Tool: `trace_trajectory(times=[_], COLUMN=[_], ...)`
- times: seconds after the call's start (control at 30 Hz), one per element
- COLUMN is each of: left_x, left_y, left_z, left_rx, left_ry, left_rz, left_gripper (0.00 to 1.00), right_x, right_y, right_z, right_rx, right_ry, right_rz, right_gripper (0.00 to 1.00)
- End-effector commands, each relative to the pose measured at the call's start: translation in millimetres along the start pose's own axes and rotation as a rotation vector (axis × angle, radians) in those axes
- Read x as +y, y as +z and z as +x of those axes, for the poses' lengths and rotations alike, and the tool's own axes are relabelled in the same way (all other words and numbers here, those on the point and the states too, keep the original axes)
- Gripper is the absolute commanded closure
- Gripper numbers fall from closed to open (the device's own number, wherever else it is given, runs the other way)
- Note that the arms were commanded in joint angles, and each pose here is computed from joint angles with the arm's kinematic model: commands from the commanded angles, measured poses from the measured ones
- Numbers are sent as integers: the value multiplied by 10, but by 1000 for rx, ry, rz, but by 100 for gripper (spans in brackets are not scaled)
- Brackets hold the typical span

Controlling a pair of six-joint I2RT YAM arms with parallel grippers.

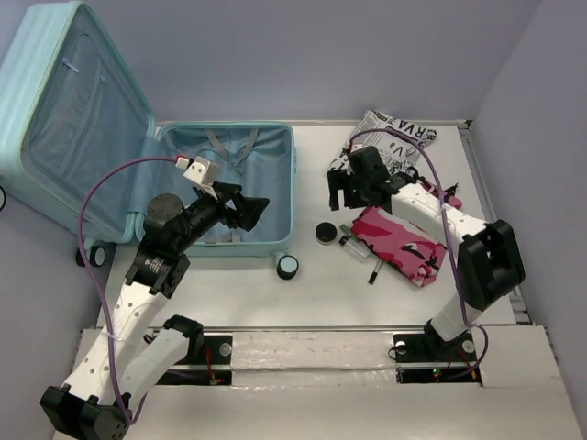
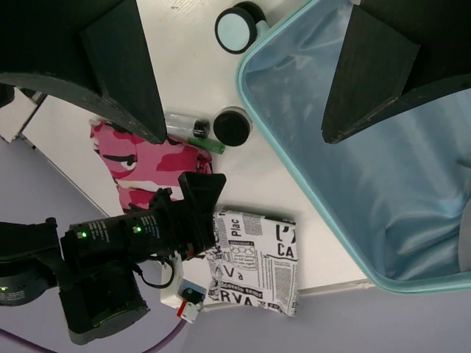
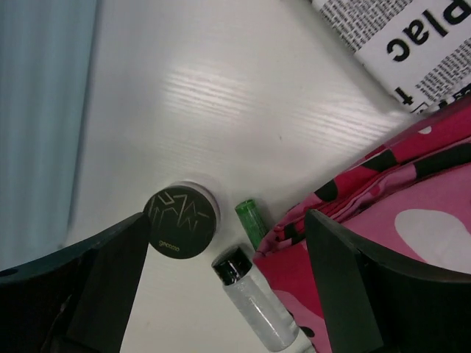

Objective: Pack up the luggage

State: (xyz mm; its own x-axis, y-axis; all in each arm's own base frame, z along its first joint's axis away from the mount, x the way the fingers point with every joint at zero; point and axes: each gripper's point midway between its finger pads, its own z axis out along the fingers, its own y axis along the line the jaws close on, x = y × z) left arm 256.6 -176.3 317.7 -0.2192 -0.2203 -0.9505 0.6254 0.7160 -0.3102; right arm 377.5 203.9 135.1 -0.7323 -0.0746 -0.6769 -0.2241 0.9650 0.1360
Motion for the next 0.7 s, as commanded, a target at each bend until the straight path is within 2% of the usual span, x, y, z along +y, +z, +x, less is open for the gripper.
trace_trajectory(times=[0.0,0.23,0.67], left_x=[-6,2,16], left_y=[-56,-62,-95], left_z=[-222,-219,-252], left_rx=[-57,-60,-76], left_ry=[58,56,62], left_rz=[-30,-35,-48], left_gripper=[1,1,1], right_x=[420,590,656], right_y=[-134,-7,413], right_z=[71,413,725], right_rx=[10,101,203], right_ry=[-92,-111,-143], right_rz=[-87,-130,-82], right_gripper=[7,4,16])
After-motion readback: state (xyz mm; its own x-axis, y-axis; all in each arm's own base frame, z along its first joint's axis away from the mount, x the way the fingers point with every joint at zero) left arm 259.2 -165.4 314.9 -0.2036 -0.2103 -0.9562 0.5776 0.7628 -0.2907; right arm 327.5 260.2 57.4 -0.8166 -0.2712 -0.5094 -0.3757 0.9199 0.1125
